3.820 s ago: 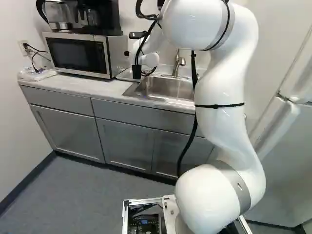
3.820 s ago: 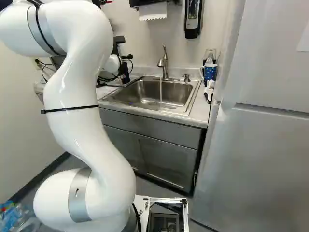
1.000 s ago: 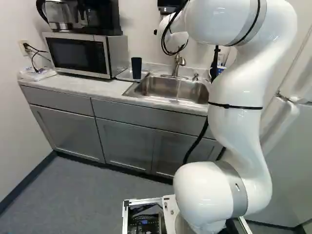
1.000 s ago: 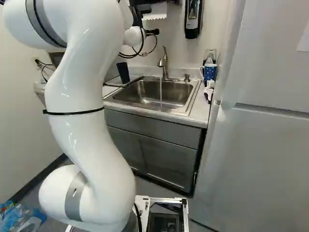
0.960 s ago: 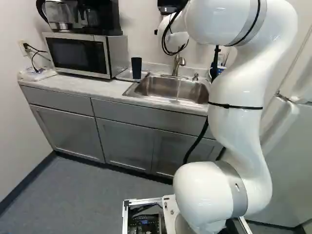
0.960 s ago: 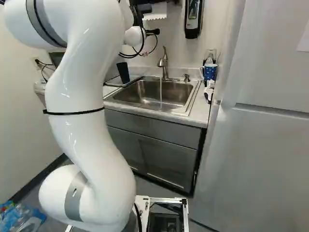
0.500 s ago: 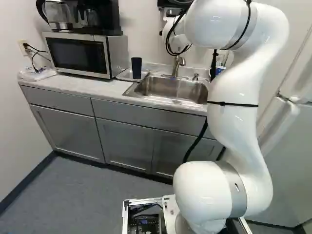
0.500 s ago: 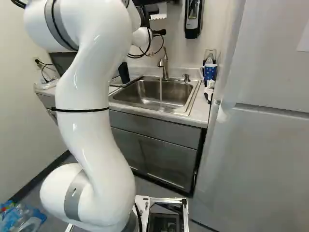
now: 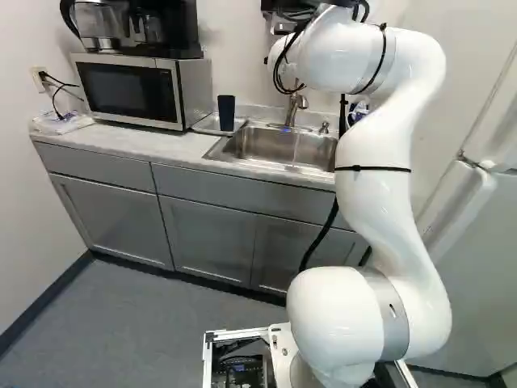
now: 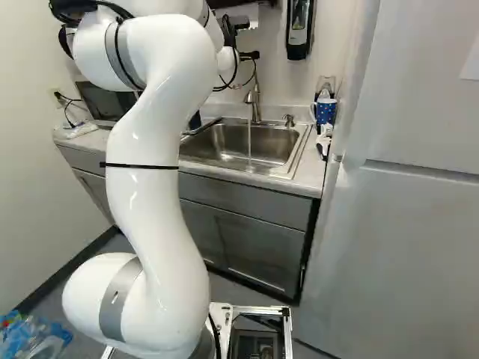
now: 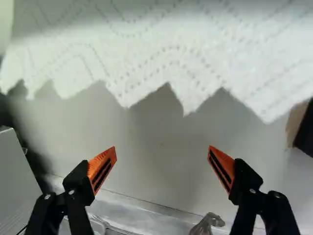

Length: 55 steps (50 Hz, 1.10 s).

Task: Rinse the cup and place it in the tray

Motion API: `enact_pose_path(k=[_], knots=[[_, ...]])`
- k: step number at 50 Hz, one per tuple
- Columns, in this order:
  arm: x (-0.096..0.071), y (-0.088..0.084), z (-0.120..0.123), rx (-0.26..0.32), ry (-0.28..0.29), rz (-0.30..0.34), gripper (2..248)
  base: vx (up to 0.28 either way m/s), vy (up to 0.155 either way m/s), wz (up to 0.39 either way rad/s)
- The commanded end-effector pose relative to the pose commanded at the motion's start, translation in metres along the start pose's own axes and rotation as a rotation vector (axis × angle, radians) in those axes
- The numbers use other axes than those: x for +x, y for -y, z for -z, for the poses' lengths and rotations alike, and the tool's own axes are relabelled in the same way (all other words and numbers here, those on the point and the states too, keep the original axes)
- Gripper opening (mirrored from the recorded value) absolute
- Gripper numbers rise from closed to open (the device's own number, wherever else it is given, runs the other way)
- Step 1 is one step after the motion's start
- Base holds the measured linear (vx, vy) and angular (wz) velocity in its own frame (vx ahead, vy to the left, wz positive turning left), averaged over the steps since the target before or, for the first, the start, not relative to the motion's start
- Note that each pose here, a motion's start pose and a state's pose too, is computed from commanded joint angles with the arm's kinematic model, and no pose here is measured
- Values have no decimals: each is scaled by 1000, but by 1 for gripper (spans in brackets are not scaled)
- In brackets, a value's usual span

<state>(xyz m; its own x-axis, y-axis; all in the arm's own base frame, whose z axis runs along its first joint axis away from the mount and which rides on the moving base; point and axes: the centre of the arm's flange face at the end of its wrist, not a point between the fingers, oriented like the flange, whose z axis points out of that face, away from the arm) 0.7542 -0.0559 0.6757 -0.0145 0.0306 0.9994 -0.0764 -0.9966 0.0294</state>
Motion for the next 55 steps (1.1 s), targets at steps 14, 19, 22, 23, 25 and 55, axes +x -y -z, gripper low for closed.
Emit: enact_pose_path(k=[14,19,22,23,25,55], knots=[[-6,0,-3,2,57,0,247,0,0,0],[-8,0,-3,3,77,0,247,0,0,0],[-9,1,-3,3,86,0,247,0,0,0],[-9,1,-3,3,89,0,247,0,0,0],[-9,1,-3,4,94,0,247,0,0,0],[-14,1,2,6,157,0,247,0,0,0]])
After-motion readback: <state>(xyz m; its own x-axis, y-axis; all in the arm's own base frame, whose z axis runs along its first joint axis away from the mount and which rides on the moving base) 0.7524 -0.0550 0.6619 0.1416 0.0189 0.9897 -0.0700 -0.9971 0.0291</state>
